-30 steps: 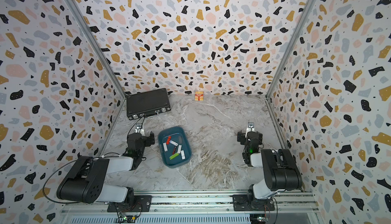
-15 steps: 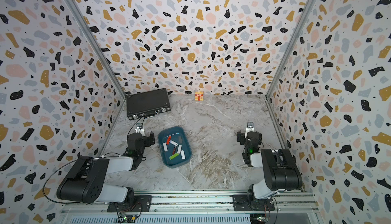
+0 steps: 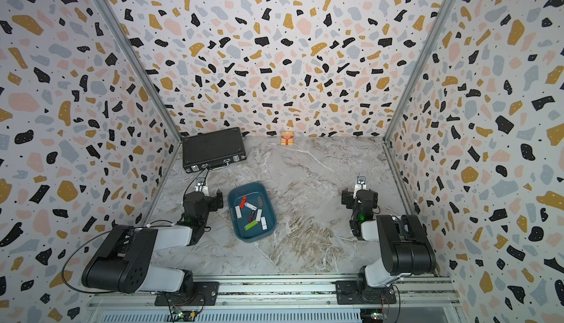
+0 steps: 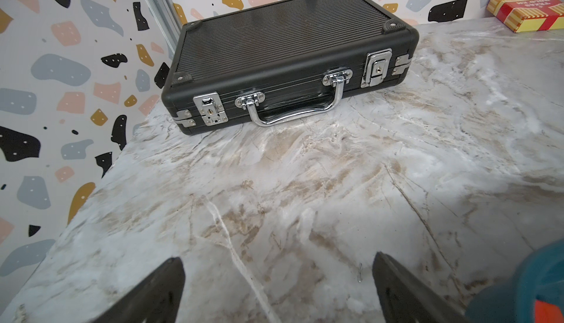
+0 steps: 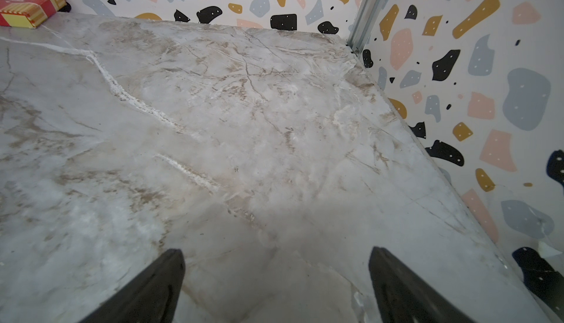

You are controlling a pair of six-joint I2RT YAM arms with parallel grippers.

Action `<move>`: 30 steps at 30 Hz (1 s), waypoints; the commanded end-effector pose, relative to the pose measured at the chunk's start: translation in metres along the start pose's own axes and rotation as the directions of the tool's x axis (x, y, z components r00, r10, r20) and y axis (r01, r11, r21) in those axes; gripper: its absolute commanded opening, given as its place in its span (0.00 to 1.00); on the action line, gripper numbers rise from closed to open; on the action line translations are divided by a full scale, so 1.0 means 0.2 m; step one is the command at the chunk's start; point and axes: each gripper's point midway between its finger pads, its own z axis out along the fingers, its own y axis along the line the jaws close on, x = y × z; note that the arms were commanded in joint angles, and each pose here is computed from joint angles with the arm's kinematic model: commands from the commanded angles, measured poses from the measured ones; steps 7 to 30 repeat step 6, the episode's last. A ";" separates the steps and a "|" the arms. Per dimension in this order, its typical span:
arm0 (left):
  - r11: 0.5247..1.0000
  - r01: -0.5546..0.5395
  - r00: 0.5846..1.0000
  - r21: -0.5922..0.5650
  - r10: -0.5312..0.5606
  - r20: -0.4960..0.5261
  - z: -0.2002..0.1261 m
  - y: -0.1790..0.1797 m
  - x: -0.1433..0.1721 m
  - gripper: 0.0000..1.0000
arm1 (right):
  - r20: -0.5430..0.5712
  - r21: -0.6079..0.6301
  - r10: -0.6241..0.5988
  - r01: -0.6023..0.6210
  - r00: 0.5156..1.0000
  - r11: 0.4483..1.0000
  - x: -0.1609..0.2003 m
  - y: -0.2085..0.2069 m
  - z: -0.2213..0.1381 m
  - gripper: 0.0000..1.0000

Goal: Put the usb flash drive into the storage box
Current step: Reset both arms

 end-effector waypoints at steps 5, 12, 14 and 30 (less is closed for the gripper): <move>1.000 0.010 0.998 0.006 -0.010 0.066 0.00 0.00 -0.10 1.00 | 0.026 -0.003 0.000 0.000 1.000 1.000 -0.06 0.00 0.00 1.00; 1.000 0.013 0.998 0.004 -0.013 0.064 0.01 0.00 -0.10 1.00 | 0.025 -0.002 0.000 0.000 1.000 1.000 -0.05 0.00 0.00 1.00; 1.000 0.013 0.998 0.004 -0.013 0.064 0.01 0.00 -0.10 1.00 | 0.025 -0.002 0.000 0.000 1.000 1.000 -0.05 0.00 0.00 1.00; 1.000 0.013 0.998 0.004 -0.013 0.064 0.01 0.00 -0.10 1.00 | 0.025 -0.002 0.000 0.000 1.000 1.000 -0.05 0.00 0.00 1.00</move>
